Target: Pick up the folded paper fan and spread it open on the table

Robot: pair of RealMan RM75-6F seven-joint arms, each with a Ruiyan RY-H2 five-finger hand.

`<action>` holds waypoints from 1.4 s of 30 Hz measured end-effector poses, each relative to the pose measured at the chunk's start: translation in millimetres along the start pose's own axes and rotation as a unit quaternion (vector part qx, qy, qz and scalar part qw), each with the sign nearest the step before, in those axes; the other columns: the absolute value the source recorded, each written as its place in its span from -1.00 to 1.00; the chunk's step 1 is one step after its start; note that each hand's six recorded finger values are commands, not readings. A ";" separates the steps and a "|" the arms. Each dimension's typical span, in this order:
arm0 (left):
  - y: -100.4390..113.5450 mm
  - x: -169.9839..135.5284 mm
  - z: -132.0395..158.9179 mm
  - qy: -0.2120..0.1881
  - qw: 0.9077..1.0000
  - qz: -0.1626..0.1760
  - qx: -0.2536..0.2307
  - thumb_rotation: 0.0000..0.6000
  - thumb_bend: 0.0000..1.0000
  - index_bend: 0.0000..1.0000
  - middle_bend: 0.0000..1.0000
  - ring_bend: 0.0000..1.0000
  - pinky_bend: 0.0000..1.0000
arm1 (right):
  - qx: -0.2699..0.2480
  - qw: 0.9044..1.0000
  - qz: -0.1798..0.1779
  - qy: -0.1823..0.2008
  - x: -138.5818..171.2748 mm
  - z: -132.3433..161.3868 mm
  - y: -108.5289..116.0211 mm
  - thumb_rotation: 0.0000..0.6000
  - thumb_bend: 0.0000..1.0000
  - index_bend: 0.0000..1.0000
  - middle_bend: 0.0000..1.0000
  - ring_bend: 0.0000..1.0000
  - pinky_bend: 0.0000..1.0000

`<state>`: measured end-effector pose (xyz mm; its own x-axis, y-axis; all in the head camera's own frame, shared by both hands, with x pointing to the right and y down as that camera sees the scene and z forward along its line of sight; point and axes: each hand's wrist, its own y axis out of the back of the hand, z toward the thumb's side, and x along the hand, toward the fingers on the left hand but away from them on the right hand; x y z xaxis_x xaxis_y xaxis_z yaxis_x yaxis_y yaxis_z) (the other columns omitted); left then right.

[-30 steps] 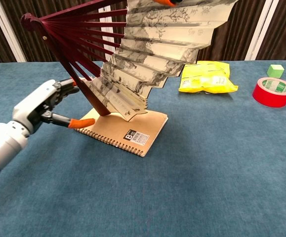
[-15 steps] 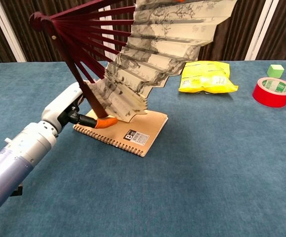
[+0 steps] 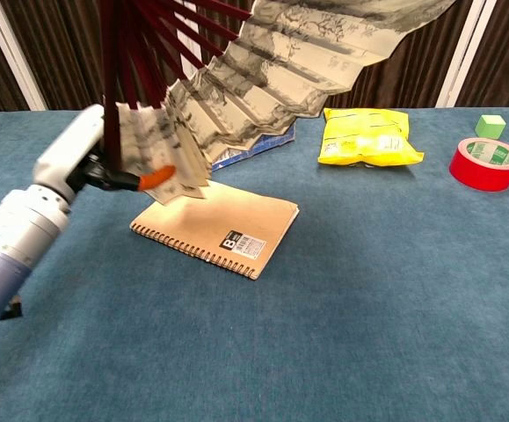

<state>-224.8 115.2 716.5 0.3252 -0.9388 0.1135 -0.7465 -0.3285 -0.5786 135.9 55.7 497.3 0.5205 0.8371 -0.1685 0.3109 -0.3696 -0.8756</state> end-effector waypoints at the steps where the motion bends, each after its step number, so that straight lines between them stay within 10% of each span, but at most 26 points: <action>1: 8.0 0.3 -1.1 -0.006 1.000 0.007 0.011 1.00 -0.21 0.39 0.06 -0.89 -0.92 | 0.001 1.000 0.000 -0.004 -0.3 -3.3 0.1 1.00 -0.05 0.86 -0.60 -0.50 -0.67; 15: 79.1 -2.2 3.2 -0.095 0.984 0.062 0.138 1.00 -0.25 0.40 0.04 -0.89 -0.92 | -0.004 0.999 0.000 -0.050 3.9 -51.5 -9.2 1.00 -0.05 0.86 -0.60 -0.51 -0.67; 42: 119.2 -5.4 29.2 -0.214 0.888 0.090 0.396 1.00 -0.26 0.32 -0.04 -0.89 -0.92 | 0.014 0.996 0.007 -0.084 24.0 -102.0 -37.6 1.00 -0.01 0.86 -0.60 -0.50 -0.67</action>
<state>-298.6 84.1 623.3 0.5598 -0.7874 -0.2582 -0.2216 0.1580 -0.9623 217.9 48.5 572.4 0.3831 0.8885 -0.2526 0.2805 -0.3725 -0.8846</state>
